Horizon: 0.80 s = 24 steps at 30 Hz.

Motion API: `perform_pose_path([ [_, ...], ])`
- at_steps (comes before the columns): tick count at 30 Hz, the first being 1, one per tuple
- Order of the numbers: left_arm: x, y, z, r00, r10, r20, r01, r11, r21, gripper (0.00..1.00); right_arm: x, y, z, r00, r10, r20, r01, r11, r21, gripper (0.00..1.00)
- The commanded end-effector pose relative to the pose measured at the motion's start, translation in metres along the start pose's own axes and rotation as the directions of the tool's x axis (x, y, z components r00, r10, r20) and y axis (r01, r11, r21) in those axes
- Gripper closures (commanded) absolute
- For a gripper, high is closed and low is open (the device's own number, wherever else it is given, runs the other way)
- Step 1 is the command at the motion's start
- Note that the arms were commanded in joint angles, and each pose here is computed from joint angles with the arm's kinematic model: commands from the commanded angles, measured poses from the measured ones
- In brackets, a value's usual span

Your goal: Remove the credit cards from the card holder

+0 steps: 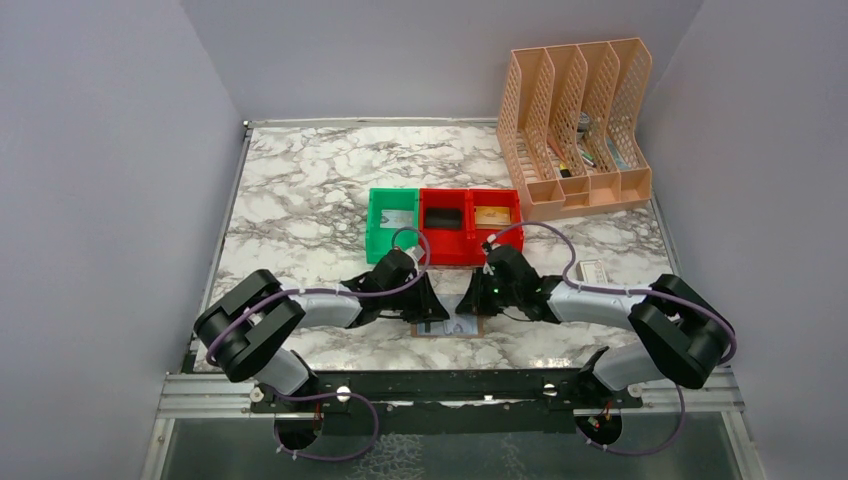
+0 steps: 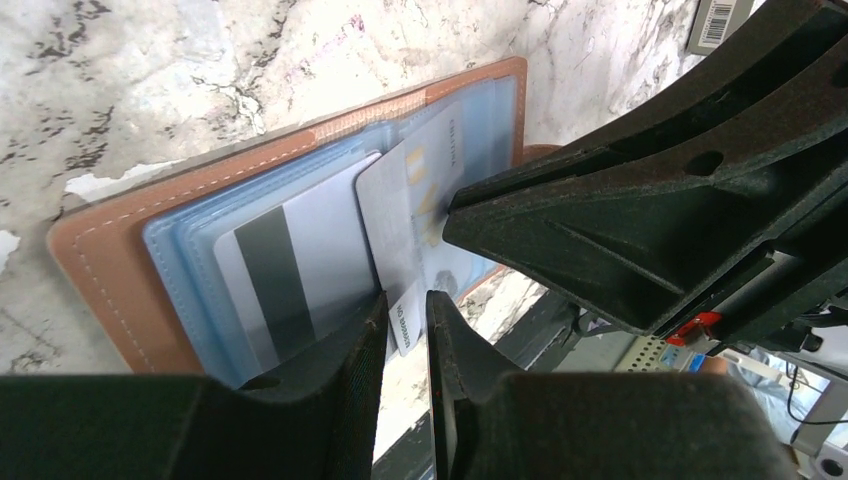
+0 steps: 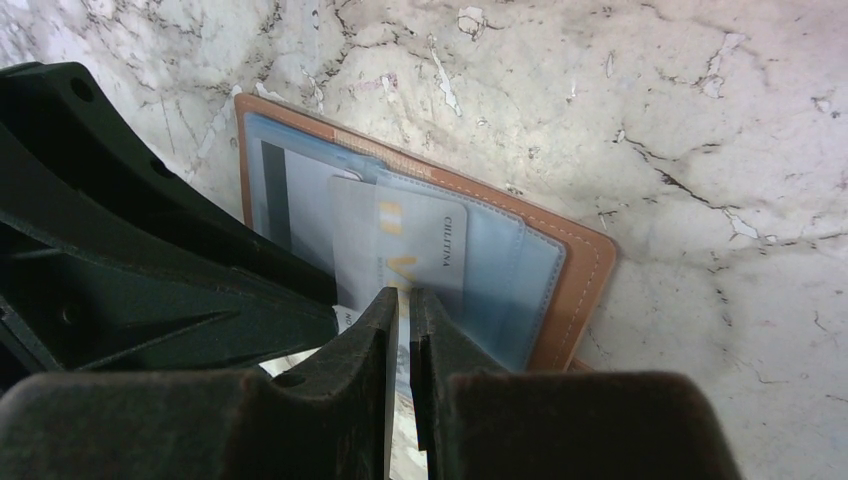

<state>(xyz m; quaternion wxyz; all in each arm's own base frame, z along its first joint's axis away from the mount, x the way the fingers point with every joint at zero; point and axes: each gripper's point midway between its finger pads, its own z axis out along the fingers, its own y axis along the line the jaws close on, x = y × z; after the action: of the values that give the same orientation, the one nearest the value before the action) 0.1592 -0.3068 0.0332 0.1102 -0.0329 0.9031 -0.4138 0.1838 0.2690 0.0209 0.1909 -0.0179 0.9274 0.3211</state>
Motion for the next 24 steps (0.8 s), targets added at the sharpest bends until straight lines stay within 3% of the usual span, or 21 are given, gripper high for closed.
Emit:
perform_pose_path([
  [1, -0.007, -0.025, 0.006, 1.0, 0.022, 0.003, -0.023, 0.996, 0.084, 0.76, 0.025, -0.044, 0.002, 0.999, 0.021, -0.047, -0.014, 0.988, 0.152, 0.88],
  [19, -0.004, 0.003, 0.006, 0.998, -0.057, 0.042, 0.057, 0.998, 0.002, 0.73, -0.003, -0.014, -0.021, 0.999, -0.052, 0.012, 0.05, 0.992, 0.114, 0.87],
  [24, -0.003, 0.003, 0.007, 0.998, -0.057, 0.035, 0.057, 0.998, 0.001, 0.72, 0.007, -0.026, -0.016, 0.999, -0.037, -0.027, 0.04, 0.988, 0.152, 0.86],
])
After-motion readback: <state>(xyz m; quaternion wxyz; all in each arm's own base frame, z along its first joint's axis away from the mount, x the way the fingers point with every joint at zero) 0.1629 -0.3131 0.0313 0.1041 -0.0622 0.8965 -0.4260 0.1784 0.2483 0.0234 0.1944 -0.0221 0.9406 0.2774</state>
